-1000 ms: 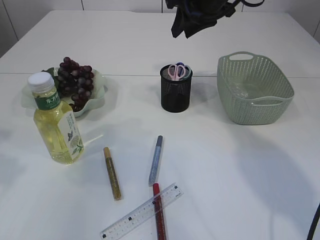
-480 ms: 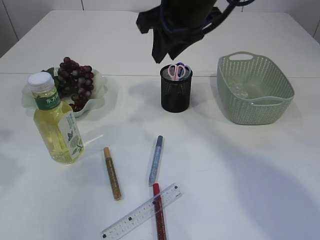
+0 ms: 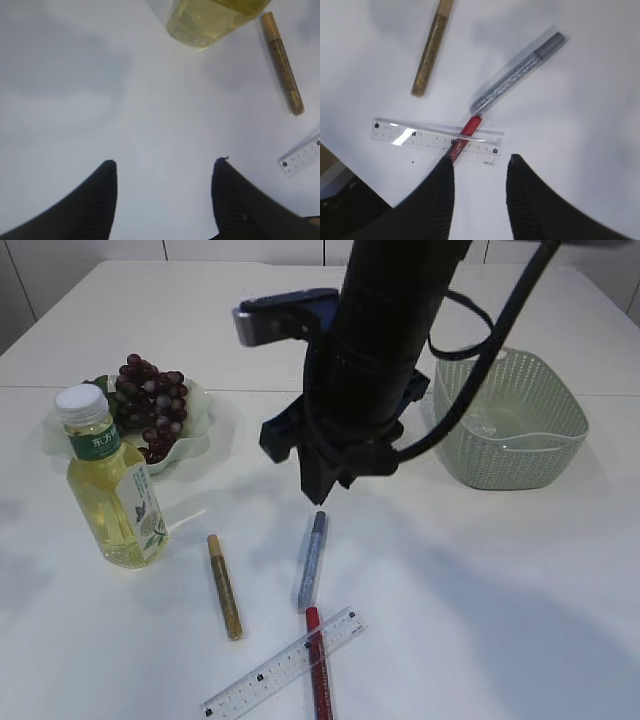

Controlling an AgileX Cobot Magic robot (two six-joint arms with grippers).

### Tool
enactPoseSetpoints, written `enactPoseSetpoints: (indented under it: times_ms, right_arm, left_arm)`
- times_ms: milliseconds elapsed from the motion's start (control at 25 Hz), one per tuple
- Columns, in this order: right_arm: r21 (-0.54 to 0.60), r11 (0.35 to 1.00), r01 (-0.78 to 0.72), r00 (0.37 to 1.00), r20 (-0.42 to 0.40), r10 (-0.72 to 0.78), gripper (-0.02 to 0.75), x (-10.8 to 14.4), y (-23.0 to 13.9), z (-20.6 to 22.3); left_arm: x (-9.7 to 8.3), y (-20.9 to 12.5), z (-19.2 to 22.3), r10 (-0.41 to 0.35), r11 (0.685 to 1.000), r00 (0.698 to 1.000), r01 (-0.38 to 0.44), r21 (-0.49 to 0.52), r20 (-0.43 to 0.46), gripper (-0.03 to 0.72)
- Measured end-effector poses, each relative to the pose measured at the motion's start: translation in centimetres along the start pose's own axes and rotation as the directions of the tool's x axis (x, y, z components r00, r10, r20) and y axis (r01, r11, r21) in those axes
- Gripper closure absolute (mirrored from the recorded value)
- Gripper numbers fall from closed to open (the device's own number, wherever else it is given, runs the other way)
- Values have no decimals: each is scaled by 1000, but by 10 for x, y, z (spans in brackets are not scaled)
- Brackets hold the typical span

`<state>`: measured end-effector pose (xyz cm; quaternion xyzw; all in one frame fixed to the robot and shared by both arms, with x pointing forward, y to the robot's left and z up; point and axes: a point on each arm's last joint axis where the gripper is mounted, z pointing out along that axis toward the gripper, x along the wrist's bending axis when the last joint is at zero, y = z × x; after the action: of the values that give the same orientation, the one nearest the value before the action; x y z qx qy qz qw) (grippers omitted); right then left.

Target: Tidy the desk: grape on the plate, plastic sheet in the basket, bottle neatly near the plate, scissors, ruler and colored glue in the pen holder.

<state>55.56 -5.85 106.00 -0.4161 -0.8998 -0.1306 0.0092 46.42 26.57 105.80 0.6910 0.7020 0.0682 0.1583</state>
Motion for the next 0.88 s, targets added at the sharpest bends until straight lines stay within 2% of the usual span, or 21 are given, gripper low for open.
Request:
enactPoseSetpoints:
  times_ms: [240, 400, 600, 880]
  right_arm:
    - [102, 974, 201, 979, -46, -198, 445, 34, -17, 30]
    - [160, 938, 307, 951, -81, -298, 446, 44, -29, 47]
    - [151, 923, 354, 934, -103, -342, 445, 46, -28, 51]
    - [177, 933, 314, 948, -106, -299, 445, 45, -27, 64]
  left_arm:
    - [0, 0, 0, 0, 1000, 1000, 0, -5, 0, 253]
    - [0, 1, 0, 0, 1000, 1000, 0, -9, 1, 253]
    - [0, 1, 0, 0, 1000, 1000, 0, -12, 1, 253]
    - [0, 3, 0, 0, 1000, 1000, 0, -28, 3, 253]
